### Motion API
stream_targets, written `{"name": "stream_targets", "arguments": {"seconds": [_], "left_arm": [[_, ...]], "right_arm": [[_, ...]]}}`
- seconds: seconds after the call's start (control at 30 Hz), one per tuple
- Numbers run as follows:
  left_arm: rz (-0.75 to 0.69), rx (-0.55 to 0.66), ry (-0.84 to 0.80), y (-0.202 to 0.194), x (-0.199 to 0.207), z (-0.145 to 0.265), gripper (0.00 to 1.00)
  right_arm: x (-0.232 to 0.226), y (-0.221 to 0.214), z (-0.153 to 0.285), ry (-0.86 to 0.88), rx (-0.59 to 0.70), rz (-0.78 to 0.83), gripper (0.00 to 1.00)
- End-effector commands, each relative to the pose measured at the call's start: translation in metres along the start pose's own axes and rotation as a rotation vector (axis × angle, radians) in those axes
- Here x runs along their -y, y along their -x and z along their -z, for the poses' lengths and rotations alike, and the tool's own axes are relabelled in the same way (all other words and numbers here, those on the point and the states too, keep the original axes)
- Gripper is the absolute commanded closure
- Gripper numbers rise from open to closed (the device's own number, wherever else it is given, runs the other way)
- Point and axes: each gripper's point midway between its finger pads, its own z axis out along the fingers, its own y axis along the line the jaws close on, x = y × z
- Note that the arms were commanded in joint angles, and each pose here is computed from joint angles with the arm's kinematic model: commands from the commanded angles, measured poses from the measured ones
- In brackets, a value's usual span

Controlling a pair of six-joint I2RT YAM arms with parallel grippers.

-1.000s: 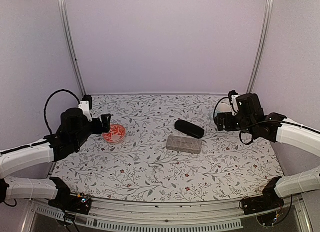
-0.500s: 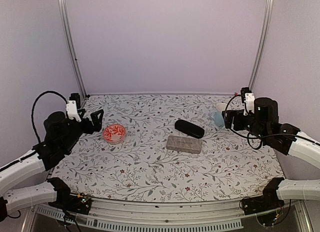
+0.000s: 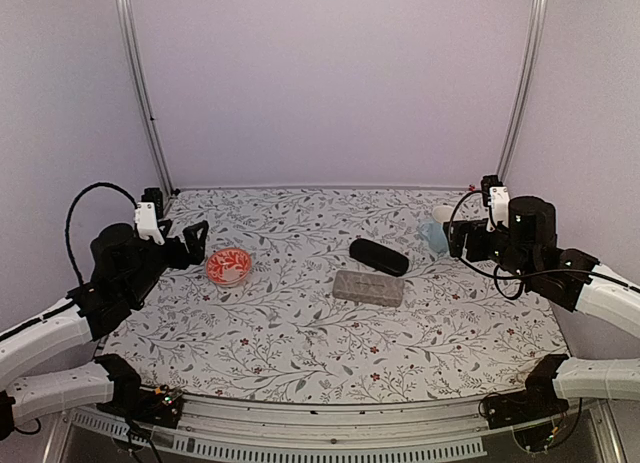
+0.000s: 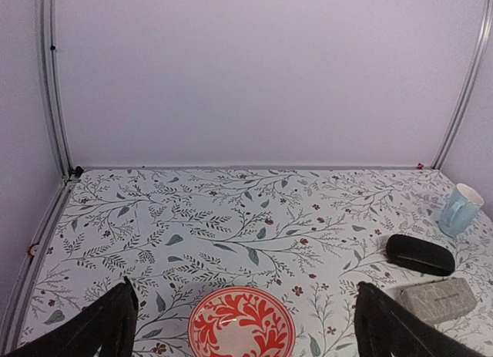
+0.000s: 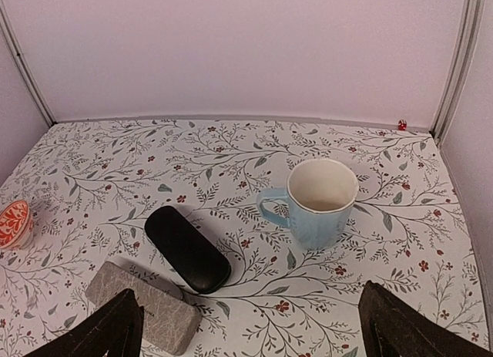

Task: Organize the sunglasses
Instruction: Reset both arms

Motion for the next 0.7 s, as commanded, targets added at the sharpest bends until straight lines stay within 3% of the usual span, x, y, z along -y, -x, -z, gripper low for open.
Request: {"name": "stream_targets", "arguments": {"seconds": [0.0,0.67], "left_arm": [[-0.003,0.001,0.023,-0.0009,-0.0055,-0.0005,0.01],[-0.004,-0.003,0.019,-0.0024,-0.0047,-0.0015,0.02]], "right_arm": [[-0.0017,0.0008,-0.0023,0.012,0.007,-0.013,0.01],[-0.0017,0.0002,-0.0003,0.018,0.011,-0.019,0.01]]}}
